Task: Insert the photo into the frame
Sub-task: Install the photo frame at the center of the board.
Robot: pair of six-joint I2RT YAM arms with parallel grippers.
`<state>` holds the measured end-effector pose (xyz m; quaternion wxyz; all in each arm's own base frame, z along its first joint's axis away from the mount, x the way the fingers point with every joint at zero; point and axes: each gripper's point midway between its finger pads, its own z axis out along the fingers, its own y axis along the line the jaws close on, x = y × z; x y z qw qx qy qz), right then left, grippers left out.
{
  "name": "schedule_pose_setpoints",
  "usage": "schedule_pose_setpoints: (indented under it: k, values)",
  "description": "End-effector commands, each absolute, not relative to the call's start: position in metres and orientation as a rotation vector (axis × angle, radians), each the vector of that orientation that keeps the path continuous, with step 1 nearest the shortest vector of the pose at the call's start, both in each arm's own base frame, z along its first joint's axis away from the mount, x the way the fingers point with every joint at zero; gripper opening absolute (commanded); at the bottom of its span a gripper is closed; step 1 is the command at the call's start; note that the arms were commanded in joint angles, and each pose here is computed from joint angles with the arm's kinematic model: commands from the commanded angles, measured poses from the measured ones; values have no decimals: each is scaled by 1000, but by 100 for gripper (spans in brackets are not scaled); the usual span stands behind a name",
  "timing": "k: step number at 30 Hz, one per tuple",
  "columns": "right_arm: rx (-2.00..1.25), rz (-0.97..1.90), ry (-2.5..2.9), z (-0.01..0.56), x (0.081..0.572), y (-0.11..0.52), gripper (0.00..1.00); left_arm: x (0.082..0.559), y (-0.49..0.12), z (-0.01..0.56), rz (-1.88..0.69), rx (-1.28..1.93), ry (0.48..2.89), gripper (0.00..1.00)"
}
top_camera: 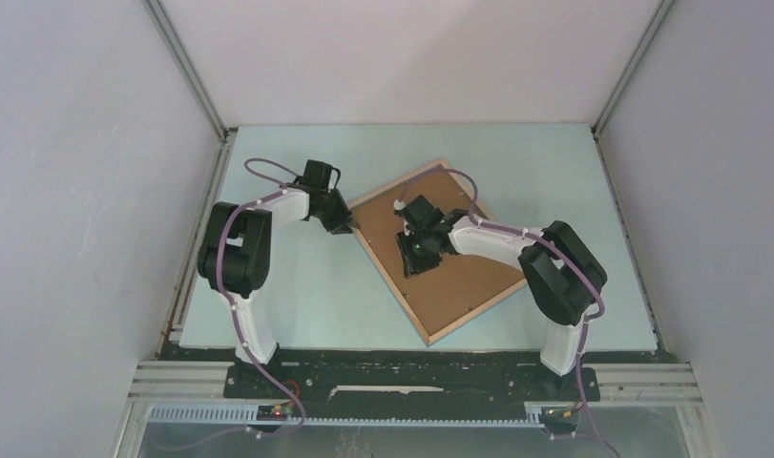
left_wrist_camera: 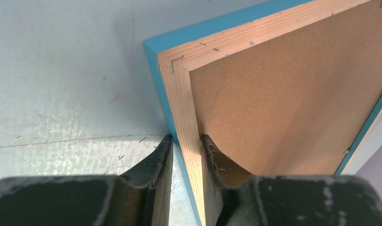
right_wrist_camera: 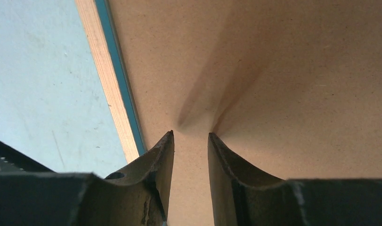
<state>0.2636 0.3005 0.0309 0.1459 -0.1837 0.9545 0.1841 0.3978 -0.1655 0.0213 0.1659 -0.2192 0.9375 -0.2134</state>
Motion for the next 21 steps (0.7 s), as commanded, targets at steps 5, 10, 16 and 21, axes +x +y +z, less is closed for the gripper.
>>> schedule_pose_setpoints:
  k: [5,10,16,21]
  values:
    - [-695,380,2652,37,256,303,40,403,-147,2,-466,-606,2678,0]
    - [-739,376,2683,31,241,310,39,402,-146,1,-462,-608,2679,0]
    - [-854,323,2695,25,209,315,37,403,-146,2,-459,-610,2673,0]
    - [-869,339,2684,27,195,318,37,403,-145,3,-460,-609,2667,0]
